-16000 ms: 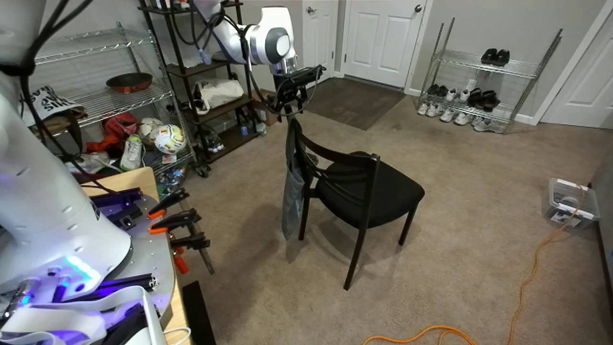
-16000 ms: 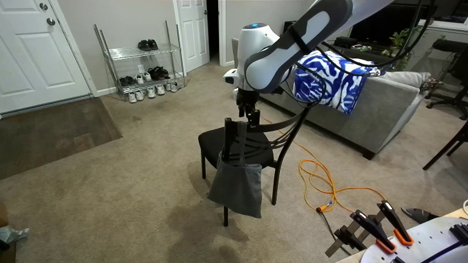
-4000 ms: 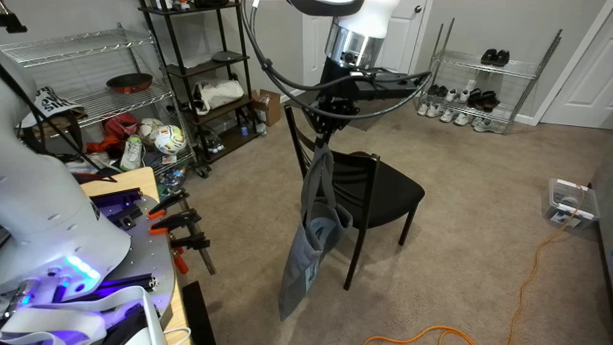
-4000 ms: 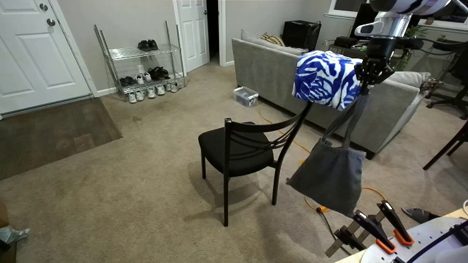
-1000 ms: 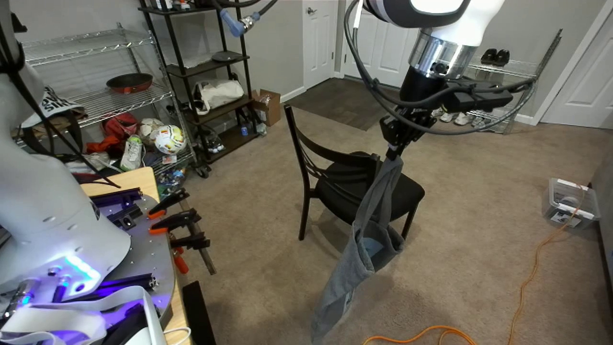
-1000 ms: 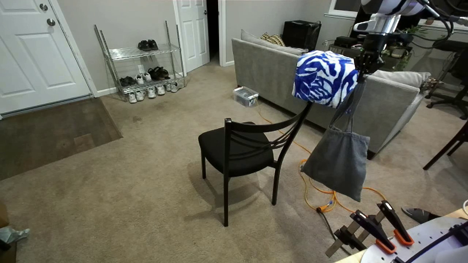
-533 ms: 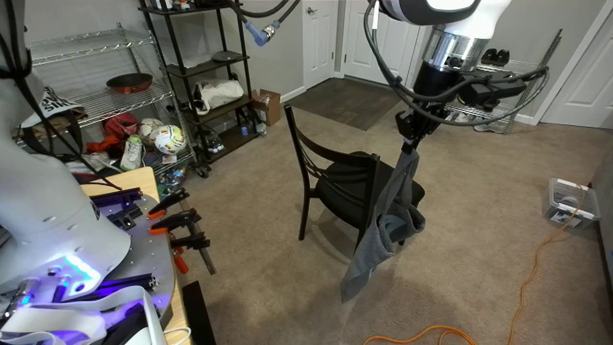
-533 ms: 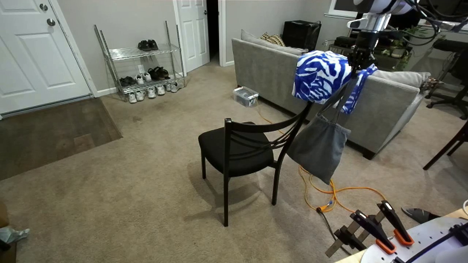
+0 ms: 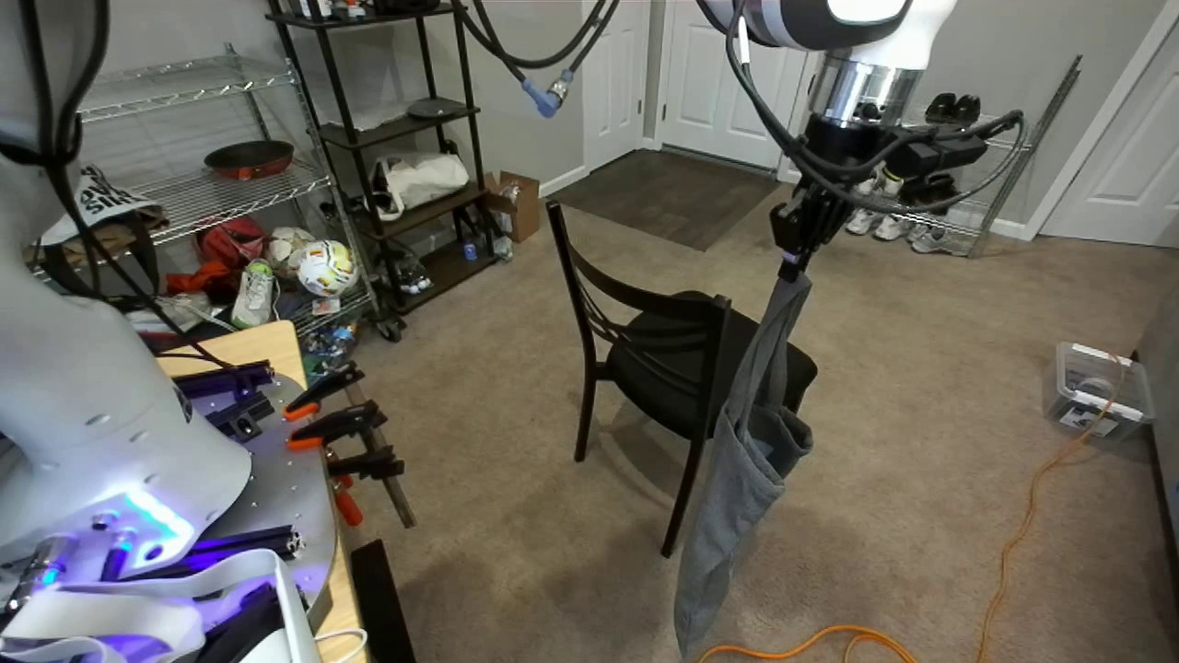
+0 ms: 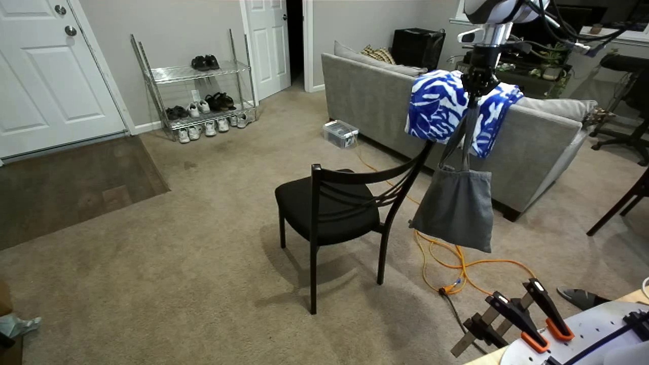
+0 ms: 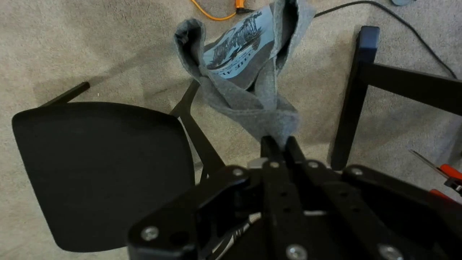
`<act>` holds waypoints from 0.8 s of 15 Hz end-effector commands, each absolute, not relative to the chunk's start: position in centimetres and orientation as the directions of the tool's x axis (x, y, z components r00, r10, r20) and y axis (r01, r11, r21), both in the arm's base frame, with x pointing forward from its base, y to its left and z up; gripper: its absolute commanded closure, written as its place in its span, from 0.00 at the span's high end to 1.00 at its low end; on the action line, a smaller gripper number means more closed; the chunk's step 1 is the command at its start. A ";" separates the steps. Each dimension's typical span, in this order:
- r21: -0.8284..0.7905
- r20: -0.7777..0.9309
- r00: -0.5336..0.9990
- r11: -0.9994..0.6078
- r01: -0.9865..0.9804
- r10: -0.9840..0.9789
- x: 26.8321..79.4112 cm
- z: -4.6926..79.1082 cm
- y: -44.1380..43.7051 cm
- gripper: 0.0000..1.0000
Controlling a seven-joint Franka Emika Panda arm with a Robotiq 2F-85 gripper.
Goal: Put the bag on the right side of the chair
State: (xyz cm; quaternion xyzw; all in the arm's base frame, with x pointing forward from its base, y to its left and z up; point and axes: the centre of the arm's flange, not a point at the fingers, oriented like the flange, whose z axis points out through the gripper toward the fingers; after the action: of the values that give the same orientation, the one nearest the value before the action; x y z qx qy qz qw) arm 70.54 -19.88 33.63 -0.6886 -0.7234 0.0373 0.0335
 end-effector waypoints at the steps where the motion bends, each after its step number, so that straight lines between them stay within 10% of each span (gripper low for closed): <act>1: -0.103 -0.034 -0.069 0.065 0.993 0.997 73.1 34.3 -18.9 0.02; 12: -0.192 -0.008 -0.151 0.147 0.970 0.988 75.8 34.4 -13.2 0.02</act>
State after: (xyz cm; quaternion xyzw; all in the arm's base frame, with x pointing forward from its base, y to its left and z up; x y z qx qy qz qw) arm 73.91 -14.32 33.33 -0.6545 -0.7512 0.0603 0.0606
